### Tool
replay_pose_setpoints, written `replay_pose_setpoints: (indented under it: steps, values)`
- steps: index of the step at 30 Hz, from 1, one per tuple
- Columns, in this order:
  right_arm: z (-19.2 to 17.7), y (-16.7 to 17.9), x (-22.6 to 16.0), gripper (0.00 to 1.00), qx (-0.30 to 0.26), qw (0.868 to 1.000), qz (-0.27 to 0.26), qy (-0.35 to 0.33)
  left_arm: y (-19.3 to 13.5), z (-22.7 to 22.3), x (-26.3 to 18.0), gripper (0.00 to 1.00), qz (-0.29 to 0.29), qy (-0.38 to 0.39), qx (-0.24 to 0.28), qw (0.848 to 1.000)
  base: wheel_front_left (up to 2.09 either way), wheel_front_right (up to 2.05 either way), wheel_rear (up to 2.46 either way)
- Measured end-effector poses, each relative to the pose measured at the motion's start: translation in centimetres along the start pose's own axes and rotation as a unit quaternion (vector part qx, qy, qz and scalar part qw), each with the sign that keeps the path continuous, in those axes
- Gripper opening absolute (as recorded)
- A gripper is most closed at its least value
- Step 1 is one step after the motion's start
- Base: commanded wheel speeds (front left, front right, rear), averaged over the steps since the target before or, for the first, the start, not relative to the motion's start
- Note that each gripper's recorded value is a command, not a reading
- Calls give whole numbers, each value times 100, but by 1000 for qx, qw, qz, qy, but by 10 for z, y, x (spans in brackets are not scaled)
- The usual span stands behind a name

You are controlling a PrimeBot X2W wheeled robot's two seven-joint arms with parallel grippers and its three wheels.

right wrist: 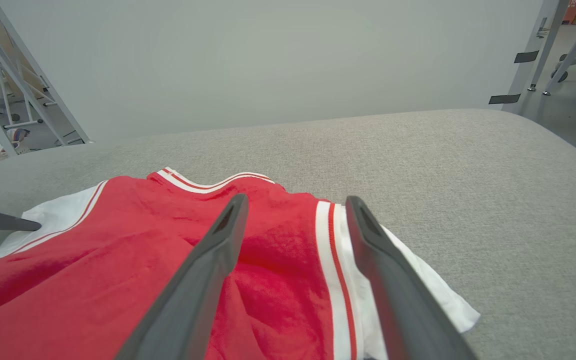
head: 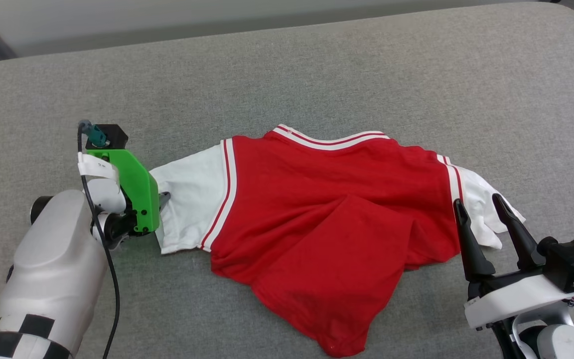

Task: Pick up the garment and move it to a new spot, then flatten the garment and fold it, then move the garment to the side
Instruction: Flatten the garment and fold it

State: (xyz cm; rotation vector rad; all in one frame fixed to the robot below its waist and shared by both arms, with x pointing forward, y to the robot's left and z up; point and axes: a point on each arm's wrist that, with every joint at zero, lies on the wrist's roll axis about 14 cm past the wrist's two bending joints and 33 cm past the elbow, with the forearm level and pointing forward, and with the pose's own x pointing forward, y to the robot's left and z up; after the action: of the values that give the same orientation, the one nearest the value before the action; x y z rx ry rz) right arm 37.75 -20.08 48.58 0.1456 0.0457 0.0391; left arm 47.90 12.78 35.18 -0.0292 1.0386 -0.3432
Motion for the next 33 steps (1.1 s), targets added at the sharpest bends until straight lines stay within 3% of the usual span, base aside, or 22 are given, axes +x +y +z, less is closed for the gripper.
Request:
replay_pose_setpoints:
  steps: [1,7,13,18,21,33]
  values:
    - [0,1,0,100,1,1000,1,1,-1,0,0,0,0,1,1,1000,0,0,0]
    - [-1,-5,0,100,6,1000,-6,6,-16,3,1,0,-14,-32,12,999,0,0,0]
    - [-3,-37,-6,100,14,999,-43,29,-13,13,-10,0,-6,-102,14,995,0,0,0]
    - [-21,-88,-22,100,33,989,-101,103,-11,19,-24,0,2,-158,8,987,0,0,0]
    - [-42,-110,-34,100,37,975,-121,183,-12,23,-33,0,-1,-179,11,984,0,0,0]
    - [-68,-90,2,100,41,944,-50,324,-22,60,-72,0,-5,-267,35,963,0,0,0]
